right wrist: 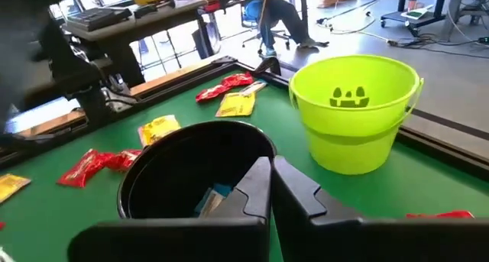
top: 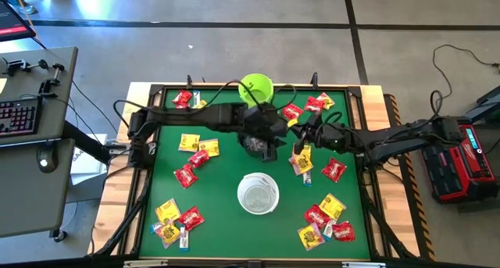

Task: Sort candy by brand, put in halloween buckets
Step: Put the white chocolate into the black bucket

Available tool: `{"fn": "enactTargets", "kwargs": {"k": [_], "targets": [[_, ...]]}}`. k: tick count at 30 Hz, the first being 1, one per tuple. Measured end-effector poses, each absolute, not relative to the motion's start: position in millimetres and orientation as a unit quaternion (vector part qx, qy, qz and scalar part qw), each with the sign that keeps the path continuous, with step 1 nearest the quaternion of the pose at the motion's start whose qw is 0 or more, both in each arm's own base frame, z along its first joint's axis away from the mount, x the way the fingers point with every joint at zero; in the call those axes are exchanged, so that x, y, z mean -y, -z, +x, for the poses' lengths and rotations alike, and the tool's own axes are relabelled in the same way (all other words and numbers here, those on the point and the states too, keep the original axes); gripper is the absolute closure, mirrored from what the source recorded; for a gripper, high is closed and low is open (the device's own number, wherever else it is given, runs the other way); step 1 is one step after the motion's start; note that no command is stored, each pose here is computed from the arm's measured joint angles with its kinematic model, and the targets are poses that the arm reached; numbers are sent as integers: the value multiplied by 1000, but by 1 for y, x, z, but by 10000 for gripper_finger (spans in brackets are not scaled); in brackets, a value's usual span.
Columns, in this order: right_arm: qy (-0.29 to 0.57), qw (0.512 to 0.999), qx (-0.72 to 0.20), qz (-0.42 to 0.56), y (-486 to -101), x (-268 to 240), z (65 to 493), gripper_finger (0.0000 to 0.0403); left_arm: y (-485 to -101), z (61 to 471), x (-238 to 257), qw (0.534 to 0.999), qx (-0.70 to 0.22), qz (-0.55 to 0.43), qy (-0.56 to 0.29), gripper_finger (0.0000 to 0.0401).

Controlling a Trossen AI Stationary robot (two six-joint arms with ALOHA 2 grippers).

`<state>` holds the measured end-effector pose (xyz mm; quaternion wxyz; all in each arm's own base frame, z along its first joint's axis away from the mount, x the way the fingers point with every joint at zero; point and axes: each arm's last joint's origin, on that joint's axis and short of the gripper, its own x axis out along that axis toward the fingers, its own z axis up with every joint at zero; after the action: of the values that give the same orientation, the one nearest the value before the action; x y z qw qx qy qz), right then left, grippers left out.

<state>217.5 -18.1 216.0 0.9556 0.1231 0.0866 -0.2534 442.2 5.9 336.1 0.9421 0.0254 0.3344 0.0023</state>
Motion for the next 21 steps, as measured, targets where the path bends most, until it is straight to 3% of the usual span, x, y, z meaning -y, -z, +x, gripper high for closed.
{"fn": "enactTargets", "kwargs": {"k": [5, 10, 21], "targets": [[190, 972, -105, 86, -216, 9, 219, 403, -351, 452, 14, 969, -247, 12, 1, 337], [179, 975, -102, 83, -217, 5, 219, 403, -364, 456, 22, 983, -182, 12, 11, 395], [167, 976, -103, 99, -216, 6, 220, 403, -376, 448, 43, 978, -152, 65, 130, 401]]}}
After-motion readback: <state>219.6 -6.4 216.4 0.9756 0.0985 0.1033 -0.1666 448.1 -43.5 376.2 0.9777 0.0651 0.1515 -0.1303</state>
